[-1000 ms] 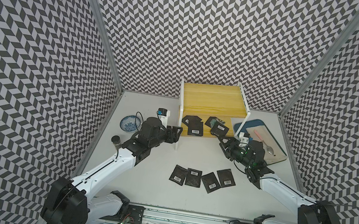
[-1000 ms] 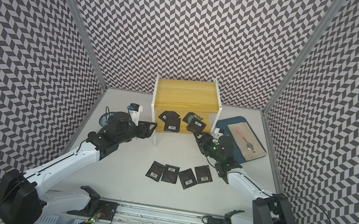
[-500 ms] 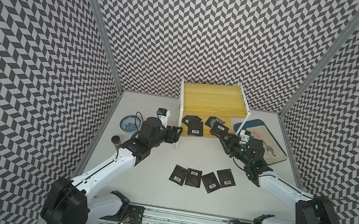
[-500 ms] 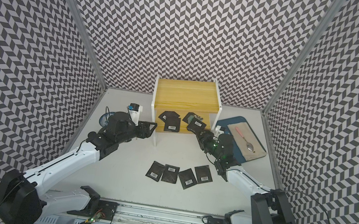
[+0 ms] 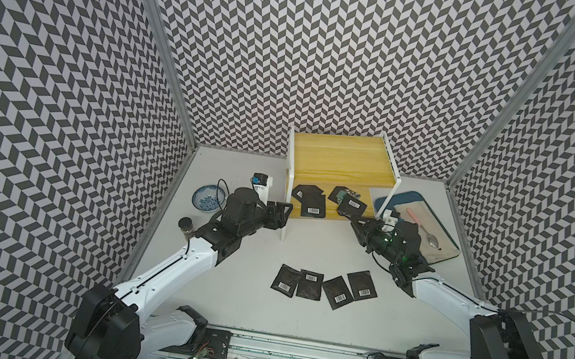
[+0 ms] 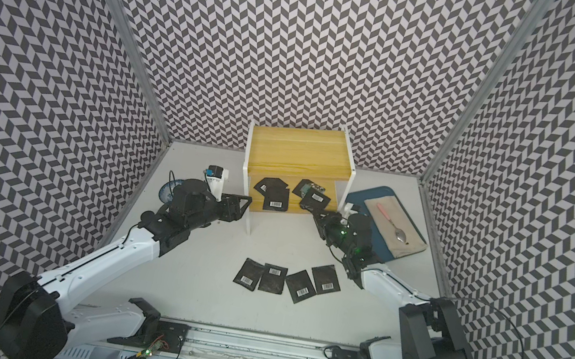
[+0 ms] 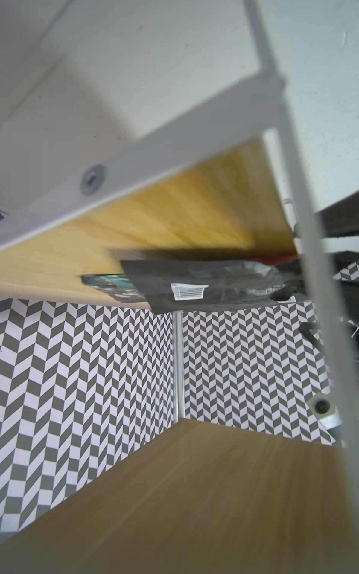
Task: Remove the tea bags from the shelf
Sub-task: Pick up the tea bag from the shelf.
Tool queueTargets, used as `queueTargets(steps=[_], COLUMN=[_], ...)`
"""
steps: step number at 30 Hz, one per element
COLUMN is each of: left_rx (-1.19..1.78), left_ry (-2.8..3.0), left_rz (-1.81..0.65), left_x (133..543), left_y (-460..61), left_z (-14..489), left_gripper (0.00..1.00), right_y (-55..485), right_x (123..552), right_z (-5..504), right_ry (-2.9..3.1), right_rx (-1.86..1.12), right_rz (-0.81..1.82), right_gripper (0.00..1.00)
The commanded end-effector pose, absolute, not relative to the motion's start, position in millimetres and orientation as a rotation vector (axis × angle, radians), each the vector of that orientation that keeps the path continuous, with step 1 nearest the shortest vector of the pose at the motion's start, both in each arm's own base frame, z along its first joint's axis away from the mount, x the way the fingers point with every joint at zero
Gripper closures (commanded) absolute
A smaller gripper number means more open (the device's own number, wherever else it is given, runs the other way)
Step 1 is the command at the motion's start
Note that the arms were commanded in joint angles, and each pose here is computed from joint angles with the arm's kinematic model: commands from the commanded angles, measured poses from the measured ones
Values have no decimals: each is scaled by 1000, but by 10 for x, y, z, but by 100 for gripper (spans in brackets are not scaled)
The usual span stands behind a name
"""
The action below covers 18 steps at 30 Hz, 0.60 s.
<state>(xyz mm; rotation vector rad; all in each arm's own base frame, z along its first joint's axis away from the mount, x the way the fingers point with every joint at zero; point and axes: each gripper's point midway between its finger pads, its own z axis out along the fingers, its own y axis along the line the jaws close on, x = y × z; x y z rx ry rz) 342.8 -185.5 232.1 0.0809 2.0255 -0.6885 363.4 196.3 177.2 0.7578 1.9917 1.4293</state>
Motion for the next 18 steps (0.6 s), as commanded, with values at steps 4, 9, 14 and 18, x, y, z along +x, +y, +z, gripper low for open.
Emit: queueTargets(steps=[4, 9, 14, 18], left_rx=[77, 74, 72, 70], left_ry=[1989, 1988, 1988, 1986], left_rz=[-698, -696, -692, -690], left_x=[3446, 3446, 3438, 3443], left_y=[-1841, -1831, -1820, -1809], left_z=[2415, 2418, 2414, 2421], left_gripper=[30, 30, 30, 30], right_y=[1936, 1926, 1921, 1906], right_x=[3723, 3689, 3639, 3575], right_z=[1999, 2004, 2079, 2155], right_ry=[1911, 1909, 1908, 1907], right_rx=[703, 694, 653, 613], right_rz=[1423, 1421, 1413, 1400], right_gripper=[88, 93, 100, 100])
